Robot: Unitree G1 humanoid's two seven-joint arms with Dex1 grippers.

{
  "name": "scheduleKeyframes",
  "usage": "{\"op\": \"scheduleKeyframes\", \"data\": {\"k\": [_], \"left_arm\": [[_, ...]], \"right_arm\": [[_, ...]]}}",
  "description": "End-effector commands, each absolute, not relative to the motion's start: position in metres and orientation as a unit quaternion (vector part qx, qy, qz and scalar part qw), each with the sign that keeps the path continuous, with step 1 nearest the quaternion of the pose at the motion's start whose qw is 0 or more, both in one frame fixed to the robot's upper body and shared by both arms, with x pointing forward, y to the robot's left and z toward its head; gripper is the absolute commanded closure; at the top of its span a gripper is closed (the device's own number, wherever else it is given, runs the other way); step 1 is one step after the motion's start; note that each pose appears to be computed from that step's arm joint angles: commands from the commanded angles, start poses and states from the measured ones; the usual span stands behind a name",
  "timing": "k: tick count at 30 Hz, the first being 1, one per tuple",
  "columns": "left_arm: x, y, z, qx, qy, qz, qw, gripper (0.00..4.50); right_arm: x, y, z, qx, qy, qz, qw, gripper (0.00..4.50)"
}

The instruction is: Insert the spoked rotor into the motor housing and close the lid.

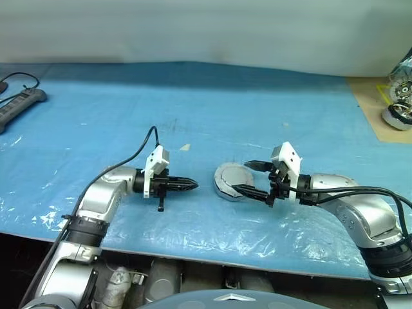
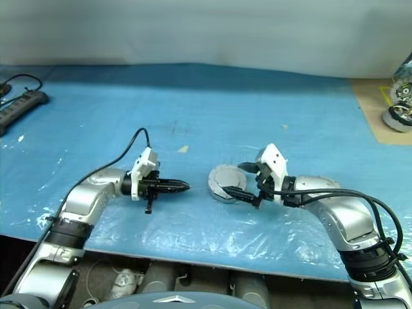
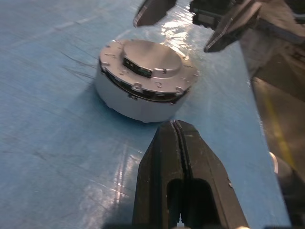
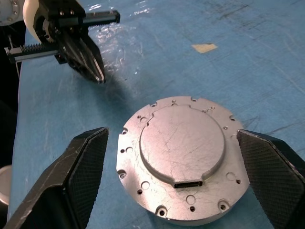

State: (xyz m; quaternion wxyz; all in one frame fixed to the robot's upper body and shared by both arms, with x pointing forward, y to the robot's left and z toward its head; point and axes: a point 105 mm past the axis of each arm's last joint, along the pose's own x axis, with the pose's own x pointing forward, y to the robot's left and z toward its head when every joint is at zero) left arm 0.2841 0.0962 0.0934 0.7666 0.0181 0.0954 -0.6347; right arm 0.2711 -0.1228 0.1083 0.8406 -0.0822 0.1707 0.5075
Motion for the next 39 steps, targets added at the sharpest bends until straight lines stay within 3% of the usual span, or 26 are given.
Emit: {"op": "scheduleKeyframes", "data": {"k": [1, 4, 10, 13, 16, 26, 33, 39], "left_arm": [[0.285, 0.102, 0.086, 0.085, 0.064, -0.598, 0.794, 4.5], [0.284, 0.101, 0.074, 0.098, 0.063, -0.583, 0.804, 4.5], [0.293, 0.077, 0.083, 0.09, 0.046, -0.566, 0.818, 4.5], [0.296, 0.068, 0.091, 0.086, 0.041, -0.568, 0.818, 4.5], [0.301, 0.064, 0.093, 0.094, 0.035, -0.559, 0.823, 4.5], [0.295, 0.06, 0.088, 0.079, 0.032, -0.554, 0.828, 4.5], [0.291, 0.068, 0.09, 0.074, 0.037, -0.547, 0.833, 4.5], [0.289, 0.066, 0.098, 0.071, 0.038, -0.541, 0.837, 4.5]], "right_arm": [[0.282, -0.121, 0.102, -0.136, 0.159, 0.502, 0.839, 0.02], [0.288, -0.122, 0.094, -0.16, 0.162, 0.497, 0.837, 0.02], [0.293, -0.123, 0.086, -0.173, 0.164, 0.495, 0.835, 0.02], [0.288, -0.122, 0.086, -0.168, 0.167, 0.51, 0.827, 0.62], [0.288, -0.12, 0.086, -0.166, 0.168, 0.514, 0.825, 1.53], [0.295, -0.106, 0.097, -0.092, 0.174, 0.508, 0.839, 1.53], [0.285, -0.111, 0.062, -0.163, 0.227, 0.509, 0.814, 1.53], [0.286, -0.104, 0.049, -0.106, 0.243, 0.495, 0.827, 1.53]]}}
